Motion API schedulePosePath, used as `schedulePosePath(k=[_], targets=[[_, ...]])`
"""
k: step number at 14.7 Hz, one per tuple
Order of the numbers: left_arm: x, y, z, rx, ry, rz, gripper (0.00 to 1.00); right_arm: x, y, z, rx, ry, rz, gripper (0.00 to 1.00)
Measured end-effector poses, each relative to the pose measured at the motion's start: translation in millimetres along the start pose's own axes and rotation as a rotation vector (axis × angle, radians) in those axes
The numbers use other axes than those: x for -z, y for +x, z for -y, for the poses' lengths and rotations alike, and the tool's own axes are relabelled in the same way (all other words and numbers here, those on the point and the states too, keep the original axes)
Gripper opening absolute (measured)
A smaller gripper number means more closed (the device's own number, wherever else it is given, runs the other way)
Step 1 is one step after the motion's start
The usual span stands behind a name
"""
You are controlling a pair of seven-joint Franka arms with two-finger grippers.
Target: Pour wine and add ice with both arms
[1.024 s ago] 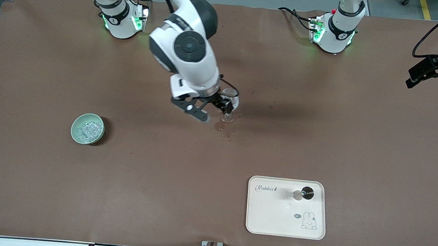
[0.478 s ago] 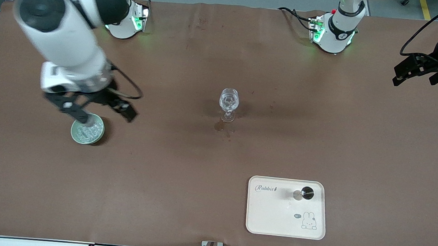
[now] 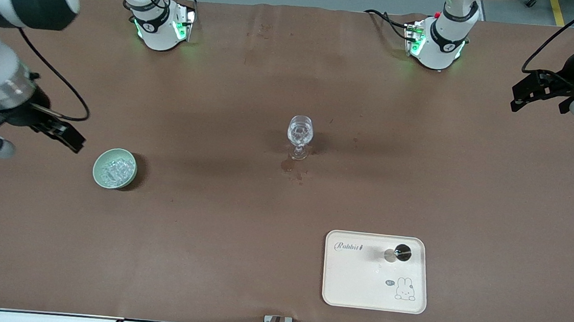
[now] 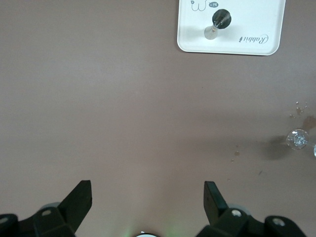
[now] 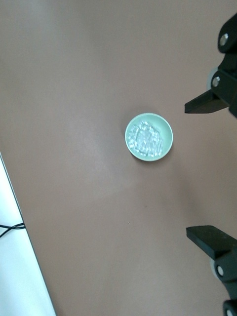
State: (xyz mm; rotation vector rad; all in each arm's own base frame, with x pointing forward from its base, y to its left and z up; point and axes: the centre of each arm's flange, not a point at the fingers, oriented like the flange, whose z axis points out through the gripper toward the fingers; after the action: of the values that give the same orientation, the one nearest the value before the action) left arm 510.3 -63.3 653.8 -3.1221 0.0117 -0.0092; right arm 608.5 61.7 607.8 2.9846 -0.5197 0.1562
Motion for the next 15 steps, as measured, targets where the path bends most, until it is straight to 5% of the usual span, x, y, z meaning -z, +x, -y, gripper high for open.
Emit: schedulePosePath(k=[5, 15], targets=[[2.9, -3.4, -9.3, -0.025, 0.002, -0.006, 1.00, 29.6, 3.5, -93.2, 0.146, 0.009, 0.007, 1.00], [-2.2, 3.0, -9.3, -0.023, 0.000, -0.004, 1.00, 50.8, -4.3, -104.7, 0.134, 0.064, 0.048, 1.00]])
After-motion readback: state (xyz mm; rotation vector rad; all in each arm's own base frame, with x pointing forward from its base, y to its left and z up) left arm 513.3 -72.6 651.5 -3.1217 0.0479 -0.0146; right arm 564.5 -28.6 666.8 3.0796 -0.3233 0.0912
